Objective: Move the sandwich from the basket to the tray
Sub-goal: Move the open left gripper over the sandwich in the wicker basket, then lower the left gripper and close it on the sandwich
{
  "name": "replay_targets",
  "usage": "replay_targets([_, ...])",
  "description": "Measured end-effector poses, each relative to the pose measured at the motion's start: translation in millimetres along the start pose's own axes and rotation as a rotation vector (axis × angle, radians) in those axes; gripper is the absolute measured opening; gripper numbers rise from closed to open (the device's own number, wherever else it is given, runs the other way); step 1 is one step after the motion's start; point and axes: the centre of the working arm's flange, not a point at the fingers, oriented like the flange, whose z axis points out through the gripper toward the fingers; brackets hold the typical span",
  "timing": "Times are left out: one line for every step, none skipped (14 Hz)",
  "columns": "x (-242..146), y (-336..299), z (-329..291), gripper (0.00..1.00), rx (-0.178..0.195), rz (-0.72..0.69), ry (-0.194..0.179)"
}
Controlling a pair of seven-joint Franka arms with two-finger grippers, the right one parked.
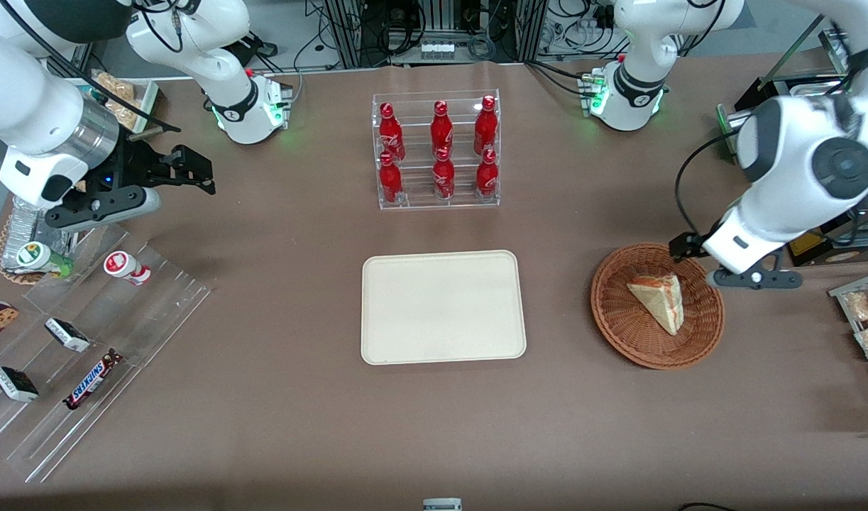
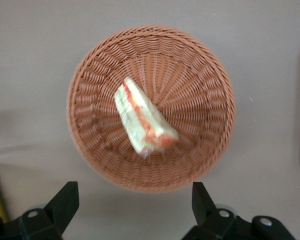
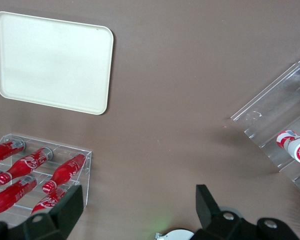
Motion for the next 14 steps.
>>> replay_targets([-1.7,-0.4,20.1,1.00,-0.003,-0.022,0.009])
replay_targets([-2.5,-3.6,36.6,1.00,-0.007,-0.050,0.019])
replay_targets([-2.7,-8.0,49.3,1.00,-0.011,-0.094,0.031])
replay_targets([-3.4,-11.4,59.5,1.00,-0.016,-0.163,0.044])
replay_targets([-4.8,-12.3,67.3,1.00,-0.022,-0.244,0.058])
replay_targets([-6.6,-11.5,74.6,1.00,-0.030,-0.327,0.074])
replay_targets([-8.5,-10.6,81.7,1.00,-0.040,-0.420,0.091])
replay_targets([-9.9,-9.7,89.3,1.00,-0.052,-0.527,0.103])
replay_targets([-10.1,-8.7,97.3,1.00,-0.063,-0.638,0.109])
replay_targets([-8.9,-7.4,106.4,1.00,-0.076,-0.740,0.116])
replay_targets([-7.0,-5.7,116.7,0.96,-0.089,-0.818,0.121])
replay_targets([-5.7,-4.0,128.0,0.96,-0.095,-0.864,0.119])
replay_targets([-5.7,-2.9,138.5,0.92,-0.094,-0.884,0.109])
replay_targets([-6.3,-2.1,145.8,0.79,-0.089,-0.884,0.098])
